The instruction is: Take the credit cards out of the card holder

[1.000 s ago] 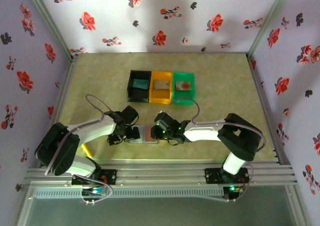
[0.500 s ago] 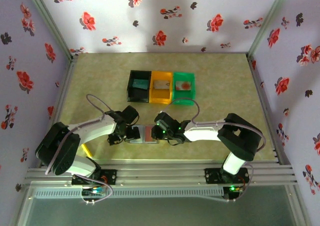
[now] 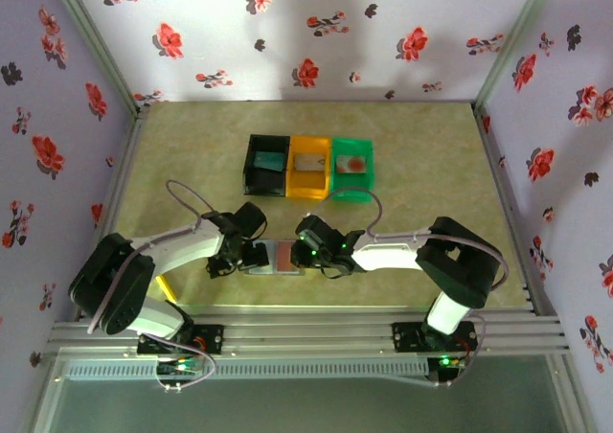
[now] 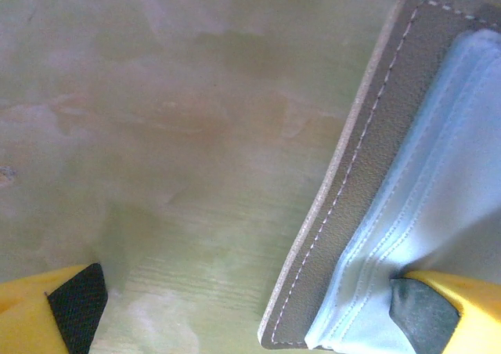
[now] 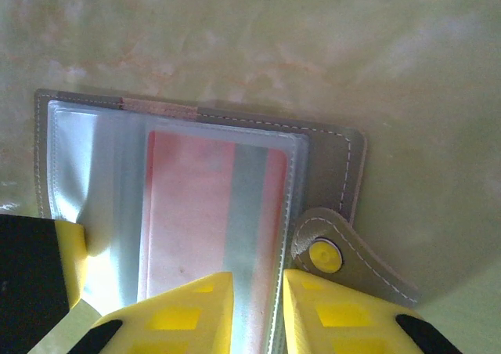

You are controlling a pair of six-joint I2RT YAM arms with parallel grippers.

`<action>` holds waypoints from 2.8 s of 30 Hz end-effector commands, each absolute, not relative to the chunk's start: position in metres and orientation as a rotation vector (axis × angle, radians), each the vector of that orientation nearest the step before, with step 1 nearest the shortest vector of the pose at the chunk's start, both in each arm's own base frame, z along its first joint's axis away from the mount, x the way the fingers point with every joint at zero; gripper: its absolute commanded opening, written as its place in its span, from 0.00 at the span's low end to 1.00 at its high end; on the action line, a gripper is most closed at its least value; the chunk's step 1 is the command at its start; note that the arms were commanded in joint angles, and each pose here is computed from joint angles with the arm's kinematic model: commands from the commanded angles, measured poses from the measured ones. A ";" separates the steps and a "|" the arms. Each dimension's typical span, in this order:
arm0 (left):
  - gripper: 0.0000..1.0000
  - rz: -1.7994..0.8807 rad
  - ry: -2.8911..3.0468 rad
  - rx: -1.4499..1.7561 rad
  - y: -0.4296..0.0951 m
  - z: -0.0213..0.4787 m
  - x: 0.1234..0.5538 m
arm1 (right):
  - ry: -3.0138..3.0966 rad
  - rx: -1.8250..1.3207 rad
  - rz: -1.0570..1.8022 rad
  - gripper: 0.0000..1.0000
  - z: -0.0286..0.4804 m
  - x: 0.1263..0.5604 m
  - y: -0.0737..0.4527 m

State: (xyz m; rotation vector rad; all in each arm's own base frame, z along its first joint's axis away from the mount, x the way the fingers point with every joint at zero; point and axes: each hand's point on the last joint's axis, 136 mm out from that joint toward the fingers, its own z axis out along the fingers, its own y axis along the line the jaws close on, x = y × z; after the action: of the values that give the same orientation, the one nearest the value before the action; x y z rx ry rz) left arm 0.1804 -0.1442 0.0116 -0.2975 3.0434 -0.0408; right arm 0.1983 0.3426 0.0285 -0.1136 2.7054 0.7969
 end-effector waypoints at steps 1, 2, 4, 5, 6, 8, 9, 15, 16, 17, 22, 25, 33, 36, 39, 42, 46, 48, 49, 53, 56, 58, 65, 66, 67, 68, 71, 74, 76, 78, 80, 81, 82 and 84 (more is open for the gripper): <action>1.00 0.034 3.121 -0.269 -0.140 -0.014 0.161 | 2.706 -0.104 0.791 0.24 0.030 0.200 0.347; 1.00 0.035 3.122 -0.267 -0.140 -0.014 0.161 | 2.705 -0.103 0.792 0.23 0.030 0.200 0.347; 1.00 0.032 3.123 -0.266 -0.140 -0.014 0.161 | 2.703 -0.103 0.793 0.22 0.031 0.200 0.348; 1.00 0.033 3.122 -0.267 -0.140 -0.014 0.161 | 2.703 -0.104 0.793 0.22 0.031 0.200 0.347; 1.00 0.033 3.123 -0.265 -0.140 -0.014 0.161 | 2.702 -0.105 0.793 0.22 0.031 0.200 0.347; 1.00 0.032 3.122 -0.263 -0.140 -0.014 0.161 | 2.703 -0.106 0.789 0.20 0.031 0.200 0.347; 1.00 0.033 3.123 -0.264 -0.140 -0.014 0.161 | 2.700 -0.106 0.793 0.20 0.033 0.200 0.348; 1.00 0.032 3.124 -0.264 -0.140 -0.014 0.161 | 2.695 -0.107 0.800 0.19 0.034 0.201 0.349; 1.00 0.035 3.125 -0.264 -0.140 -0.014 0.161 | 2.694 -0.110 0.802 0.19 0.035 0.201 0.349; 1.00 0.035 3.126 -0.264 -0.140 -0.015 0.161 | 2.691 -0.114 0.806 0.19 0.035 0.201 0.350; 1.00 0.036 3.125 -0.263 -0.140 -0.015 0.161 | 2.675 -0.118 0.851 0.19 0.039 0.200 0.354; 1.00 0.034 3.125 -0.262 -0.140 -0.015 0.161 | 2.663 -0.118 0.876 0.19 0.042 0.200 0.356; 1.00 0.034 3.127 -0.260 -0.141 -0.015 0.161 | 2.631 -0.125 0.918 0.19 0.051 0.201 0.359; 1.00 0.033 3.128 -0.259 -0.141 -0.015 0.161 | 2.624 -0.126 0.932 0.19 0.053 0.201 0.360; 1.00 0.033 3.128 -0.258 -0.141 -0.015 0.160 | 2.622 -0.124 0.939 0.19 0.054 0.200 0.360; 1.00 0.031 3.122 -0.256 -0.141 -0.013 0.161 | 2.616 -0.123 0.946 0.19 0.057 0.201 0.361; 1.00 0.026 3.104 -0.260 -0.139 -0.008 0.163 | 2.603 -0.122 0.966 0.19 0.063 0.200 0.361; 1.00 0.022 3.100 -0.265 -0.139 -0.007 0.164 | 2.599 -0.123 0.973 0.19 0.065 0.200 0.362; 1.00 0.021 3.100 -0.263 -0.139 -0.006 0.165 | 2.597 -0.124 0.978 0.19 0.066 0.200 0.363; 1.00 0.027 3.090 -0.272 -0.136 -0.002 0.167 | 2.594 -0.129 1.001 0.20 0.069 0.198 0.366; 1.00 0.012 3.070 -0.283 -0.133 0.004 0.169 | 2.588 -0.131 1.014 0.20 0.072 0.197 0.368; 1.00 0.005 3.053 -0.293 -0.129 0.009 0.171 | 2.587 -0.135 1.020 0.20 0.072 0.197 0.369; 1.00 -0.010 3.004 -0.347 -0.113 0.028 0.176 | 2.581 -0.146 1.036 0.21 0.076 0.195 0.373; 1.00 -0.014 2.998 -0.352 -0.111 0.031 0.176 | 2.580 -0.150 1.036 0.21 0.077 0.195 0.373; 1.00 -0.016 2.991 -0.359 -0.109 0.033 0.177 | 2.581 -0.150 1.034 0.21 0.076 0.195 0.373; 1.00 -0.019 2.986 -0.368 -0.107 0.035 0.177 | 2.581 -0.152 1.039 0.21 0.077 0.195 0.375; 1.00 -0.027 2.967 -0.390 -0.102 0.043 0.179 | 2.578 -0.159 1.049 0.21 0.079 0.194 0.378; 1.00 -0.043 2.944 -0.405 -0.098 0.050 0.181 | 2.573 -0.163 1.054 0.22 0.081 0.194 0.380; 1.00 -0.050 2.927 -0.418 -0.094 0.054 0.182 | 2.570 -0.168 1.059 0.22 0.083 0.194 0.382; 1.00 -0.058 2.915 -0.432 -0.091 0.058 0.183 | 2.569 -0.174 1.063 0.22 0.085 0.194 0.385; 1.00 -0.066 2.903 -0.442 -0.089 0.061 0.183 | 2.571 -0.182 1.069 0.23 0.085 0.193 0.388; 1.00 -0.068 2.899 -0.448 -0.088 0.062 0.183 | 2.572 -0.185 1.071 0.23 0.085 0.193 0.389; 1.00 -0.070 2.896 -0.451 -0.087 0.062 0.183 | 2.575 -0.190 1.071 0.23 0.085 0.192 0.391; 1.00 -0.073 2.895 -0.452 -0.086 0.063 0.183 | 2.578 -0.198 1.075 0.23 0.085 0.191 0.395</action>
State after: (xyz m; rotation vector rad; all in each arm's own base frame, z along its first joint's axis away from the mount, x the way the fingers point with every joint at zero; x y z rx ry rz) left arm 0.1875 -0.0955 0.0609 -0.4739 2.8865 -0.1236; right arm 0.1931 0.3836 0.0798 -0.1944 2.5767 1.0489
